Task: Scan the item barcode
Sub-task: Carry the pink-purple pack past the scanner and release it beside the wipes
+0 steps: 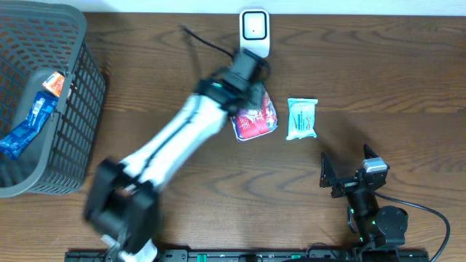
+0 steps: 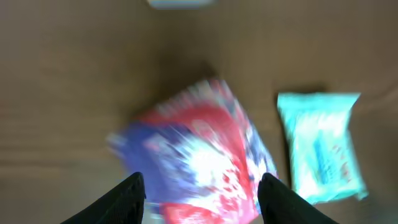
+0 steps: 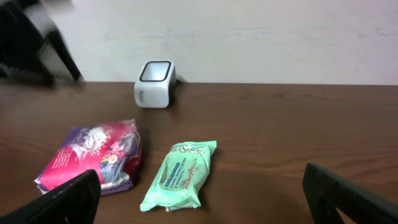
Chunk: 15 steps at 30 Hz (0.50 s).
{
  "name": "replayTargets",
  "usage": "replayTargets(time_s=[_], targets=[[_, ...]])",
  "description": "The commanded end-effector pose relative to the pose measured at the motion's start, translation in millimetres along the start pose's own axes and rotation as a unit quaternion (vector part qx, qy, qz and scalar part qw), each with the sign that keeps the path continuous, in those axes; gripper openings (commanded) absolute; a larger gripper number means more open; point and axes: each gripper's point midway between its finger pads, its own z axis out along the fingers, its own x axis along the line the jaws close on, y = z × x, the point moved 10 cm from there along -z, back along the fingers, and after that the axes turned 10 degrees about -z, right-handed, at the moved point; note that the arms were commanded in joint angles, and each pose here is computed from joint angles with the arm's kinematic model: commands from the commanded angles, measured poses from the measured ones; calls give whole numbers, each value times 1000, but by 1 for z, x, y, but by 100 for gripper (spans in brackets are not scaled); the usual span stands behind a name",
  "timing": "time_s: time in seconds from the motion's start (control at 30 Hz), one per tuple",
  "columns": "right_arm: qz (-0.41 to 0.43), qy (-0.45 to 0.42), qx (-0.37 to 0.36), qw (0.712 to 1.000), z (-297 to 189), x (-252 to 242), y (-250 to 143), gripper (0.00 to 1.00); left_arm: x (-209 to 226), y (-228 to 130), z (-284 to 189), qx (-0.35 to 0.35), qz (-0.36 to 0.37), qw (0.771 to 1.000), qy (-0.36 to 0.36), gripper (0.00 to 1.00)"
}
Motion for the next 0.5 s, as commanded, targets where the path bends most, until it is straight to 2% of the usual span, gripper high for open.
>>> replayTargets(time_s=[0.0,0.13,0.27,0.37,0.47], targets=[[-4,2,0,1000,0,1,0,99,33,56,-82,-125,-35,992,-6,59],[-4,2,0,1000,0,1,0,99,107,88,-141,-221,-113,967,58,60],[-4,2,0,1000,0,1,-1,98,187,101,-194,-292,-195,928,129,60],[-4,2,0,1000,0,1,0,99,241,99,-219,-319,-247,896,185,60],[-4,2,0,1000,0,1,0,99,293,88,-233,-315,-293,869,244,60]])
